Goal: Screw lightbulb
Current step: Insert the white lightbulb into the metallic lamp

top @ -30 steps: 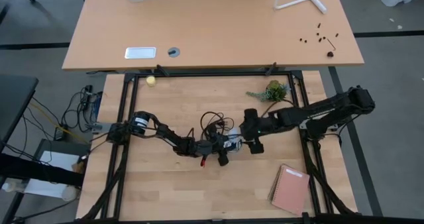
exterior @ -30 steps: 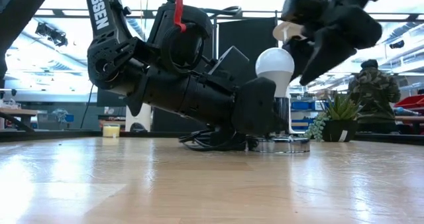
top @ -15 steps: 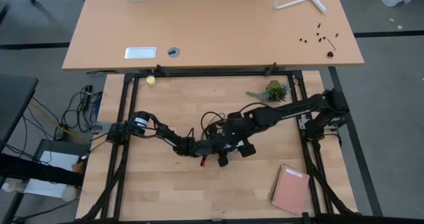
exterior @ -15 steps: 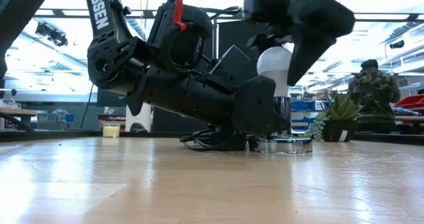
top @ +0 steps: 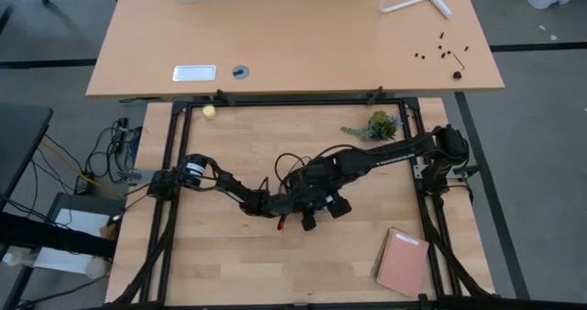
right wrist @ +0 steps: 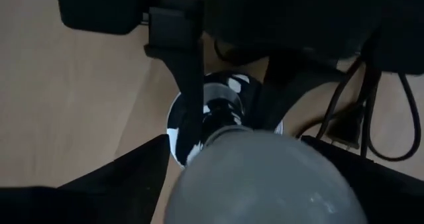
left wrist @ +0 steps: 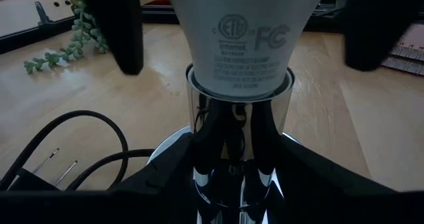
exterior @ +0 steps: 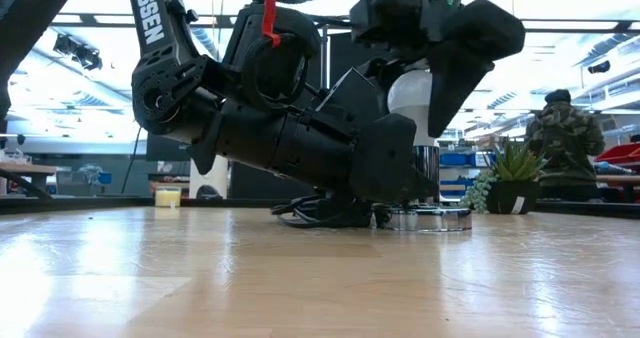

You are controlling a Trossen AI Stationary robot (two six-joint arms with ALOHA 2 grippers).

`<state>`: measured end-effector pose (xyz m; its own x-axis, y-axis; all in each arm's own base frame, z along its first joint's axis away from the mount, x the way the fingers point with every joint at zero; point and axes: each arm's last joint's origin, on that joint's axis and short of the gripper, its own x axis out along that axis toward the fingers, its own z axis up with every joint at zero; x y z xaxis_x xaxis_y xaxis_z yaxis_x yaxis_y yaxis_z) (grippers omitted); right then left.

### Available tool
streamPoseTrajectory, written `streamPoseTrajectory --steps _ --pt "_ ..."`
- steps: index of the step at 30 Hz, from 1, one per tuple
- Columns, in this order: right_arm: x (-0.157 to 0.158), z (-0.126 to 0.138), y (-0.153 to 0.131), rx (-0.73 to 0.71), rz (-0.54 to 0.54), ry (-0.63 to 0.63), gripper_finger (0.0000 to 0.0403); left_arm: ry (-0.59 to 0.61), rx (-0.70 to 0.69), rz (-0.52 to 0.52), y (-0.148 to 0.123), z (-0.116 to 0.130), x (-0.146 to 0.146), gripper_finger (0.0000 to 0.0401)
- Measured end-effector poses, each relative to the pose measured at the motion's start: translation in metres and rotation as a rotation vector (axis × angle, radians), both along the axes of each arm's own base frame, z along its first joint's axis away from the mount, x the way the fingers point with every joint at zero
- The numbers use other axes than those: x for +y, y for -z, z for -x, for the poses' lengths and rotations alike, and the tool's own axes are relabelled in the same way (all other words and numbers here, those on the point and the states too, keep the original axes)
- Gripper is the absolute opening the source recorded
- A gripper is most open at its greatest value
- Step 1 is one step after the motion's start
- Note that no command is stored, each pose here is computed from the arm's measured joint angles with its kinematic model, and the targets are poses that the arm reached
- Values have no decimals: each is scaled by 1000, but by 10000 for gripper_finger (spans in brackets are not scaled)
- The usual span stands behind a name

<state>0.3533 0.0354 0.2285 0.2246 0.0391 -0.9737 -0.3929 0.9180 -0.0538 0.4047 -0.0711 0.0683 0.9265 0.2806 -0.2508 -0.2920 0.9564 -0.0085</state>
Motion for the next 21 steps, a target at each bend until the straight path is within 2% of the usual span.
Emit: streamPoseTrajectory --steps 13,16,21 --pt "-8 1 0 17 -66 39 259 2 1 -3 0 0 0 198" --pt "-8 1 0 19 -62 78 255 1 1 -2 0 0 0 198" --pt "-8 1 0 27 -69 182 276 -4 -14 -3 -1 0 0 198"
